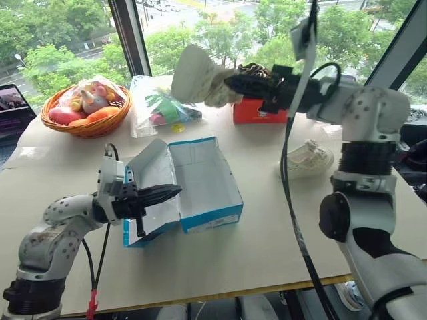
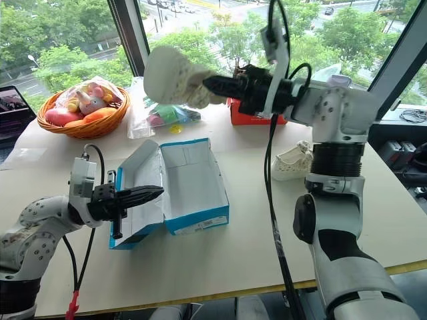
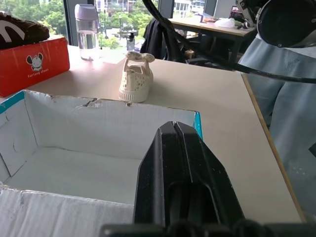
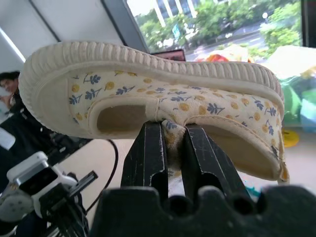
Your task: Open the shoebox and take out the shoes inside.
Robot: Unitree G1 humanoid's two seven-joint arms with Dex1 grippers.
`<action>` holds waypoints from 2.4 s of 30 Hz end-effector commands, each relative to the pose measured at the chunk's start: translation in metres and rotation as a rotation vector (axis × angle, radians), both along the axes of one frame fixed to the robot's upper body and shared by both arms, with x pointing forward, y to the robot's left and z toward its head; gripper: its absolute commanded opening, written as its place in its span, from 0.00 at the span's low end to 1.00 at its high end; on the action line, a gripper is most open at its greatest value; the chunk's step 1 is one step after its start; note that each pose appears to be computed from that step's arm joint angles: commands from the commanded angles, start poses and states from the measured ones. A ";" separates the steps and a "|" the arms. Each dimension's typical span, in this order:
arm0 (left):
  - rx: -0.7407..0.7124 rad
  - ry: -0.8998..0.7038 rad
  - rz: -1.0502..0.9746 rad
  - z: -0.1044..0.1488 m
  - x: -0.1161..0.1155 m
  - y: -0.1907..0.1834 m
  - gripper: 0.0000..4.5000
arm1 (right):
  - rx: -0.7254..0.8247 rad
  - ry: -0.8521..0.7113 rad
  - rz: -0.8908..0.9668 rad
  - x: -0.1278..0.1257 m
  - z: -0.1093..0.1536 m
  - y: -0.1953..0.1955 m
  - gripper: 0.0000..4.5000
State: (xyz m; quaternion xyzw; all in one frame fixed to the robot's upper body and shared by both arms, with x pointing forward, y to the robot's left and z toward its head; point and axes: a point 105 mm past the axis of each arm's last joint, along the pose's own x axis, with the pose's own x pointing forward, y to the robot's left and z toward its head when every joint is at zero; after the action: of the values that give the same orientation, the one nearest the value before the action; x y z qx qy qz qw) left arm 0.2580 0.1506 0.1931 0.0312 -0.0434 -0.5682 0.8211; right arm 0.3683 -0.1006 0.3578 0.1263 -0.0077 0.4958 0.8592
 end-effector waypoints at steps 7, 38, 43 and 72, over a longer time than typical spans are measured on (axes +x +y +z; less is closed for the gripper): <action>-0.027 -0.051 -0.030 0.007 -0.008 -0.009 0.00 | -0.071 -0.153 -0.392 -0.039 0.035 -0.102 0.01; -0.057 -0.046 -0.094 0.003 0.001 -0.019 0.00 | -0.624 0.209 -0.641 -0.099 -0.107 -0.209 0.01; -0.053 -0.042 -0.092 0.003 0.001 -0.018 0.00 | -0.674 0.228 -0.619 -0.103 -0.116 -0.209 0.01; -0.026 -0.037 -0.071 -0.001 0.003 -0.016 0.00 | -0.873 0.175 -0.696 -0.062 -0.127 -0.209 0.99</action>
State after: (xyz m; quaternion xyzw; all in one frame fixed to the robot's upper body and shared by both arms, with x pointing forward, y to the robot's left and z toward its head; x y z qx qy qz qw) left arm 0.2631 0.1322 0.1842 0.0148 -0.0501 -0.5966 0.8008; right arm 0.3110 -0.3120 0.1965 -0.1782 0.2786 0.1240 0.9355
